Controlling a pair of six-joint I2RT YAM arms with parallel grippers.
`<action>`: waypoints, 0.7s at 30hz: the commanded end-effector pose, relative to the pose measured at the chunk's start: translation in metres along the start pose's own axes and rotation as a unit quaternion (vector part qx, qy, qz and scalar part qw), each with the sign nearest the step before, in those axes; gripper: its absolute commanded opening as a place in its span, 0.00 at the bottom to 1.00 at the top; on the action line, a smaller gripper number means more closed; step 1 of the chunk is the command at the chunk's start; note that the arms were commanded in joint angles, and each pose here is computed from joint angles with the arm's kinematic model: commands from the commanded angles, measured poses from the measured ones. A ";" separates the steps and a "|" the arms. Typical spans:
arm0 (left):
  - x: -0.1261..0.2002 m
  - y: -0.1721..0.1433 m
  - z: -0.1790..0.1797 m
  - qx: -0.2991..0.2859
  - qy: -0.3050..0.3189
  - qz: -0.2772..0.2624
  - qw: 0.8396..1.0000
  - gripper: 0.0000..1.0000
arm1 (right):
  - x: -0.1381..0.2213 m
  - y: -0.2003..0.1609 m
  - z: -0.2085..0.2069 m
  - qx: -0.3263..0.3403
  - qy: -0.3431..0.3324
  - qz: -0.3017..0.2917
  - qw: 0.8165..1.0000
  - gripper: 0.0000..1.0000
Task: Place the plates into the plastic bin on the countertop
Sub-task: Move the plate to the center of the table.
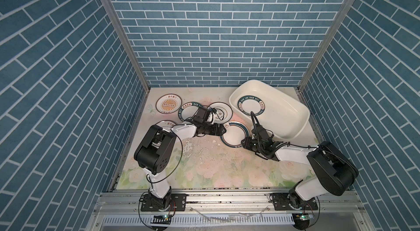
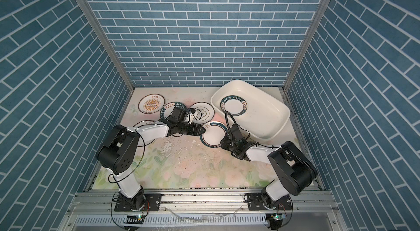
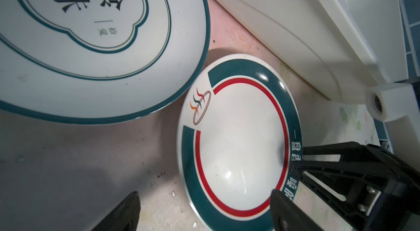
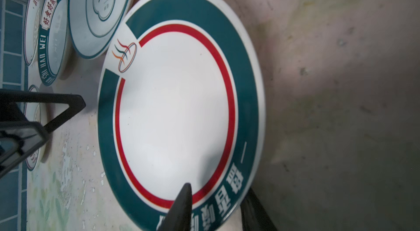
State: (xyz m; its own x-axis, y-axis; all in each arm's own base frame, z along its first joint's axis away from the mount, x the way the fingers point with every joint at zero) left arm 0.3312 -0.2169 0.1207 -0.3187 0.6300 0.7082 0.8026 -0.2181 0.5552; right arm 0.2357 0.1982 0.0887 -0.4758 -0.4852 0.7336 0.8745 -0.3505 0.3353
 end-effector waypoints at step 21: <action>-0.006 0.009 -0.001 -0.006 -0.006 -0.008 1.000 0.91 | -0.013 0.003 -0.002 -0.059 -0.017 -0.024 0.998 0.39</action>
State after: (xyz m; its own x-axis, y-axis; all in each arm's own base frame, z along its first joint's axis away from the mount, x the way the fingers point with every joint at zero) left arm 0.3354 -0.2177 0.1278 -0.3465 0.6296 0.6954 0.7808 -0.2174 0.5858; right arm 0.2419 0.1977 0.0878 -0.5264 -0.4358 0.7301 0.8327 -0.4376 0.3392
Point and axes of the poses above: each gripper's point midway between its finger pads, its own x axis back along the fingers, its own z axis along the line the jaws close on, y = z × x, the point moved 8 cm from there along x, back along the fingers, and after that the axes turned 7 degrees about -x, right-handed, at the moved point
